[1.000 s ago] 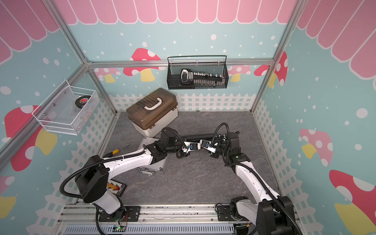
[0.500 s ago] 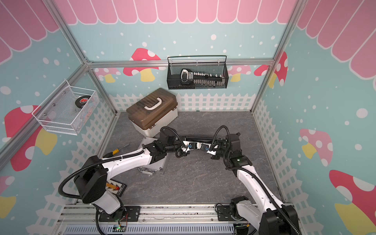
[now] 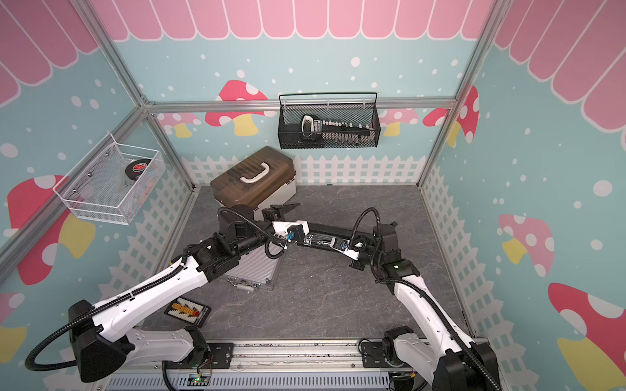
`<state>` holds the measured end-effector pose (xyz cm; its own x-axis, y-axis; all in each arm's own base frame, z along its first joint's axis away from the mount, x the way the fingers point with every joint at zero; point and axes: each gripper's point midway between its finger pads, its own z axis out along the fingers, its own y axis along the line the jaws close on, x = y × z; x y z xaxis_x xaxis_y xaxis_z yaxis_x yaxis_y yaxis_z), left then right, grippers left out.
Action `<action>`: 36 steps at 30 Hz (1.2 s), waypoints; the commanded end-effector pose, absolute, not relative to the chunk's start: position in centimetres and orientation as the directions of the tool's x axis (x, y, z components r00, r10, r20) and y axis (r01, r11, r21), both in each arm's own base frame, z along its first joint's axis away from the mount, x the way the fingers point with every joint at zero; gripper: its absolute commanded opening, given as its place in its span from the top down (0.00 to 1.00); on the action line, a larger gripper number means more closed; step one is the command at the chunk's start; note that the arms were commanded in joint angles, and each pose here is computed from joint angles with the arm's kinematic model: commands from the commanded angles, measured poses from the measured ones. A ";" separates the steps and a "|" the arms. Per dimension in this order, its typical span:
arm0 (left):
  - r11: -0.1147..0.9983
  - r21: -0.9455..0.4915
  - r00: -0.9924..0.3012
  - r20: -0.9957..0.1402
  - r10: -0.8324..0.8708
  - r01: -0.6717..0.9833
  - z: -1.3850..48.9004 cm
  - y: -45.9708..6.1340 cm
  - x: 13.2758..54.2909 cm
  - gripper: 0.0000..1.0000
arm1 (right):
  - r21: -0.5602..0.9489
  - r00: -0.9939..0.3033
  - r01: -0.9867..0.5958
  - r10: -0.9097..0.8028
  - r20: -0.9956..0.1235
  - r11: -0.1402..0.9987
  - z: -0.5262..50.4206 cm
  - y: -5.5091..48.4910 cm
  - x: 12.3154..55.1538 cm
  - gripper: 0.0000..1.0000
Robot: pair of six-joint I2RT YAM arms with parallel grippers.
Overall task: Open the poker set cases
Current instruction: Pick up the poker set case from the center of the board.
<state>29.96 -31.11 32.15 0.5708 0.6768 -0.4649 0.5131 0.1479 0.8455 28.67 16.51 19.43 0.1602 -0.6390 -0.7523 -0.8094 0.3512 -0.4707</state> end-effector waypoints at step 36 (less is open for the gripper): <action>-0.362 0.431 0.535 -0.401 0.744 0.826 18.6 -32.8 31.6 0.27 | -0.333 0.136 -0.854 -0.445 -0.885 0.400 25.9 17.5 23.2 1.00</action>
